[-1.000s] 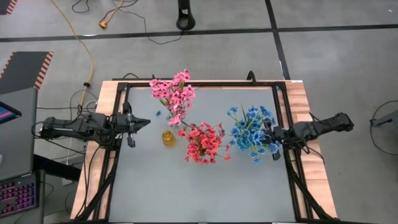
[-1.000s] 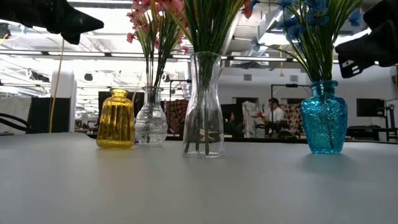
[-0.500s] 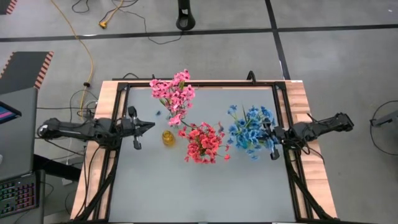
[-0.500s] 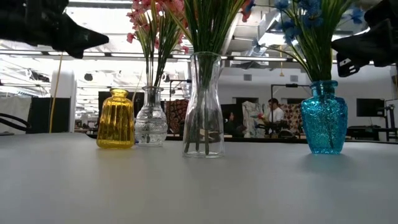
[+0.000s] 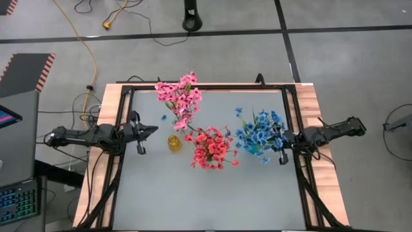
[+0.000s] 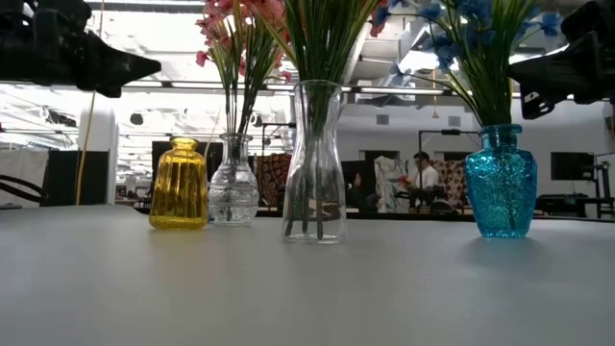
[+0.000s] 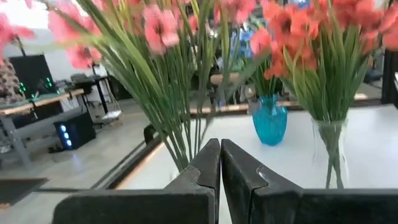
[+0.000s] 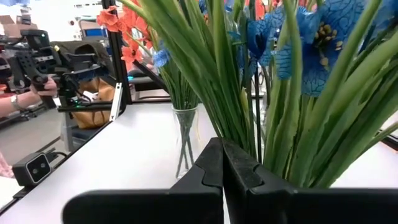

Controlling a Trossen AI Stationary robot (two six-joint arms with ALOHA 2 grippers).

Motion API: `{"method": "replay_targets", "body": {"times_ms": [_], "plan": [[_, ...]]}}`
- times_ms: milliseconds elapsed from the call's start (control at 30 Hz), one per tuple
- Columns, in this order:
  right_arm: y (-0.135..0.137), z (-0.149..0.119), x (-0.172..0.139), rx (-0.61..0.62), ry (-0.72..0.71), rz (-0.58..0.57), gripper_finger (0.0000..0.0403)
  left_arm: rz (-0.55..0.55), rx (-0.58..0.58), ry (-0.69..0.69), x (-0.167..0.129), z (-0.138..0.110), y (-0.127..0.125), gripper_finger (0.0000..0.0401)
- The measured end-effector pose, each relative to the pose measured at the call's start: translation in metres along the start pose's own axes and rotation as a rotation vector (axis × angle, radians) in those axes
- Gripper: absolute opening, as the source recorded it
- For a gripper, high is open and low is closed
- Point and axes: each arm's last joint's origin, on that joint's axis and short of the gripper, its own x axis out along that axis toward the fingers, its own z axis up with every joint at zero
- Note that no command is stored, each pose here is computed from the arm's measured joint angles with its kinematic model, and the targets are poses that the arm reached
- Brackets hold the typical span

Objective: Sort flowers into vase by color
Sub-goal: Return to Home Position

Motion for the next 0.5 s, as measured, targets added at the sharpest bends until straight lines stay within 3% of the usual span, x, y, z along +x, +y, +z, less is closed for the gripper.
{"method": "replay_targets", "body": {"times_ms": [167, 500], "plan": [[0.000, 0.000, 0.000, 0.003, 0.002, 0.000, 0.0023, -0.009, -0.007, 0.048, 0.001, -0.014, -0.003, 0.0002], [0.000, 0.000, 0.000, 0.025, 0.004, 0.000, 0.0025, -0.114, 0.030, 0.002, 0.002, -0.014, -0.007, 0.0002]]}}
